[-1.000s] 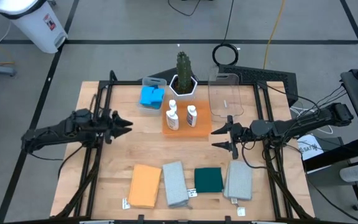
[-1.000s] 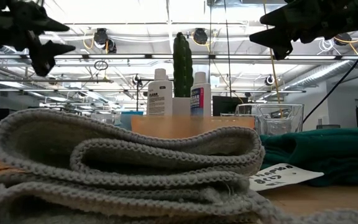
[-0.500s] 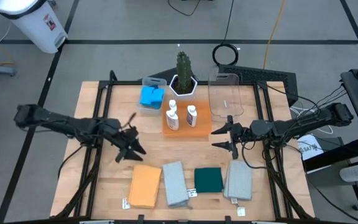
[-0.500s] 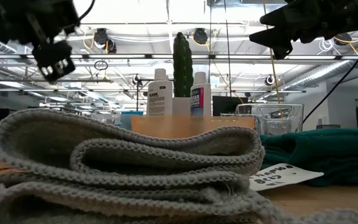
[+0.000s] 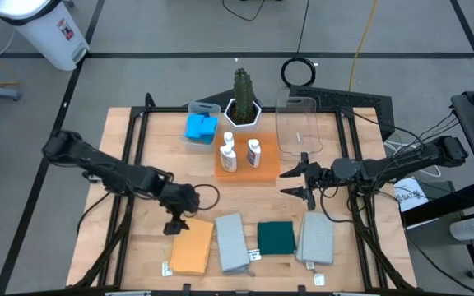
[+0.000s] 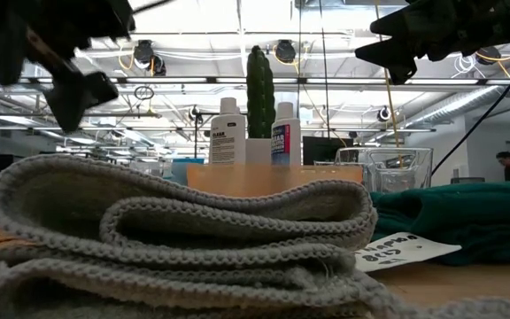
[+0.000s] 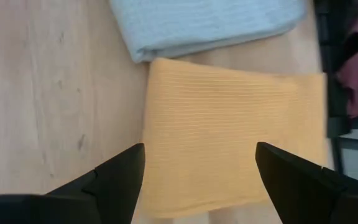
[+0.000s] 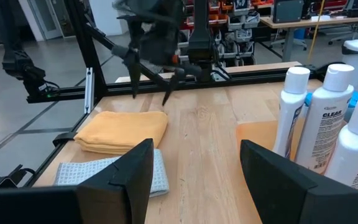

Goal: Pick & Place Kitchen Items
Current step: Put the orange microfiber towel into the transparent bin

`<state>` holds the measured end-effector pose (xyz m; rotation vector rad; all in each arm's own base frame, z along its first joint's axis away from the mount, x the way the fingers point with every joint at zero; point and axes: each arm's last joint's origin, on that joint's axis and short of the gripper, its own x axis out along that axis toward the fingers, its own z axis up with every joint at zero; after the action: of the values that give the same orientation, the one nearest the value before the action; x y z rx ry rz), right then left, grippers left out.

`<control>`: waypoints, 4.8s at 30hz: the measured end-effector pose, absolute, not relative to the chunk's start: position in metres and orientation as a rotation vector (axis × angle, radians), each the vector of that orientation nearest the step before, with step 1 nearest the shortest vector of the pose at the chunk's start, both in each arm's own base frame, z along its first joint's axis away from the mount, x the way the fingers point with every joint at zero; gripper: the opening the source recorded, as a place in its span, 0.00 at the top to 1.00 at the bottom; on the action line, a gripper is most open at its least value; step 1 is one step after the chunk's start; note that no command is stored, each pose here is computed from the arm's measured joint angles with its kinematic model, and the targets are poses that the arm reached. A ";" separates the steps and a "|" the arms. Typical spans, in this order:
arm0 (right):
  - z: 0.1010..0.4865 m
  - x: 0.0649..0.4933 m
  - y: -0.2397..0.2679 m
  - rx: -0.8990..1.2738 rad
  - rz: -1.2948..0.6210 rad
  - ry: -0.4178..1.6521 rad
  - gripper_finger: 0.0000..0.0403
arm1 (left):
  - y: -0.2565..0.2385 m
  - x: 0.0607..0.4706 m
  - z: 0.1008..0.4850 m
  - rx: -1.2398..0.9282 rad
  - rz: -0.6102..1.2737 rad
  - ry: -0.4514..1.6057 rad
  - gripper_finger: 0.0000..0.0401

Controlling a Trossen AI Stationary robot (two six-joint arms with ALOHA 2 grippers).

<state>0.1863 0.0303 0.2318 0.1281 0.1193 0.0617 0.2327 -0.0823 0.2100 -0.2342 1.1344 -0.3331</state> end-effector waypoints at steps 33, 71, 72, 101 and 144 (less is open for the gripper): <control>0.232 0.186 0.030 0.127 0.062 0.120 0.48 | -0.086 0.261 0.134 -0.189 -0.460 1.378 0.55; 0.242 0.207 0.034 0.187 0.084 -0.106 0.48 | -0.115 0.283 0.293 0.467 0.073 1.086 0.97; 0.242 0.211 0.035 0.187 0.084 -0.107 0.48 | -0.114 0.284 0.297 0.474 0.078 1.077 0.97; 0.315 0.385 0.038 0.011 0.100 0.435 0.19 | -0.094 0.293 0.316 0.501 0.133 1.047 0.97; 0.293 0.387 0.036 0.026 0.151 0.577 0.99 | -0.082 0.248 0.382 0.215 -0.016 0.757 0.80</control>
<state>0.3871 0.0355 0.2929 0.0257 0.5765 0.1513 0.2481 -0.0815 0.3820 0.2149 0.7566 -0.0158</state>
